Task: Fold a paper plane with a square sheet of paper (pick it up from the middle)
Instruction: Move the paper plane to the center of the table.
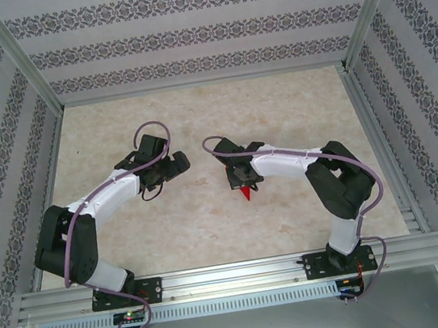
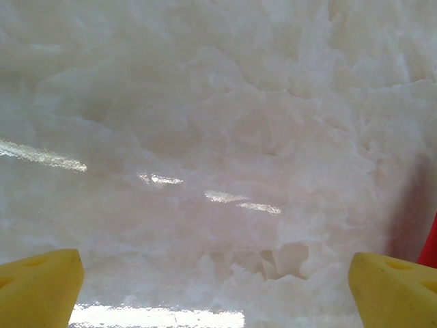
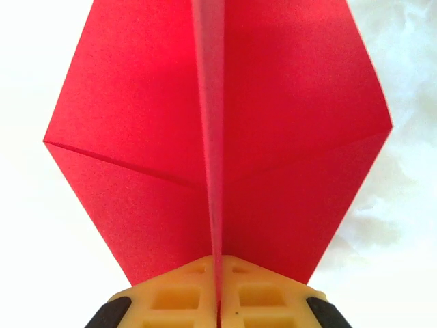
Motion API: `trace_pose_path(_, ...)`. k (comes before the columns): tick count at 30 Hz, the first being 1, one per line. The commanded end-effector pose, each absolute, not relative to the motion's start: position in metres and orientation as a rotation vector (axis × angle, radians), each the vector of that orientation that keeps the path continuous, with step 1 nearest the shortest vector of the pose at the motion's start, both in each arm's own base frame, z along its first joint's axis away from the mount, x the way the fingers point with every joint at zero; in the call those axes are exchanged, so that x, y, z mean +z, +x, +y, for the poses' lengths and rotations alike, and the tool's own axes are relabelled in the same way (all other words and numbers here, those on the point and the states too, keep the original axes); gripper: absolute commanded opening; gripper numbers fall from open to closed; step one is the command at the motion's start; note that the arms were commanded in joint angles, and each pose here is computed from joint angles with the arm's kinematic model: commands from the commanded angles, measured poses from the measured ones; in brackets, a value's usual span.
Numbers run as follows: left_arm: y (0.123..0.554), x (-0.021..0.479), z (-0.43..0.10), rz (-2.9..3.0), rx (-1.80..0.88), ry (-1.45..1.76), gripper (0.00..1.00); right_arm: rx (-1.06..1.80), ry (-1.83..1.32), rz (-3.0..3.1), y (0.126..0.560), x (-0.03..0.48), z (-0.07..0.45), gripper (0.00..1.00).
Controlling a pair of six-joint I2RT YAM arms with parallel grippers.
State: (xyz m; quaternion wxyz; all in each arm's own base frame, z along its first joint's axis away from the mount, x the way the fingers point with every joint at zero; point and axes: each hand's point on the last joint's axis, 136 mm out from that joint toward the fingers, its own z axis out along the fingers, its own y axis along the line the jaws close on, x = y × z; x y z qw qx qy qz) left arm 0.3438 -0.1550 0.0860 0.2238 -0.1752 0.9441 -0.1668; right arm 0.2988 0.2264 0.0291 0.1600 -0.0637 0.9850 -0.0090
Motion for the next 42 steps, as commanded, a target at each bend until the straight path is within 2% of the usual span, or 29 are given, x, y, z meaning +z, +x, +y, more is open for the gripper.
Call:
trace_pose_path(1,0.341,0.079,-0.148,2.629,-0.425,-0.481,1.0,-0.116,-0.25,2.811,0.301,0.023,0.228,0.08)
trace_pose_path(14,0.342,0.076,-0.147,2.638,-0.415,-0.485,1.0,-0.08,-0.291,2.837,0.298,0.01,0.243,0.13)
trace_pose_path(24,0.342,0.08,-0.138,2.632,-0.379,-0.5,1.0,-0.069,-0.264,2.837,0.302,0.007,0.243,0.08)
trace_pose_path(31,0.342,0.092,-0.116,2.599,-0.303,-0.52,1.0,0.069,-0.15,2.737,0.355,0.048,0.239,0.06)
trace_pose_path(42,0.344,0.102,-0.091,2.559,-0.237,-0.519,1.0,0.113,-0.093,2.723,0.427,0.049,0.225,0.07)
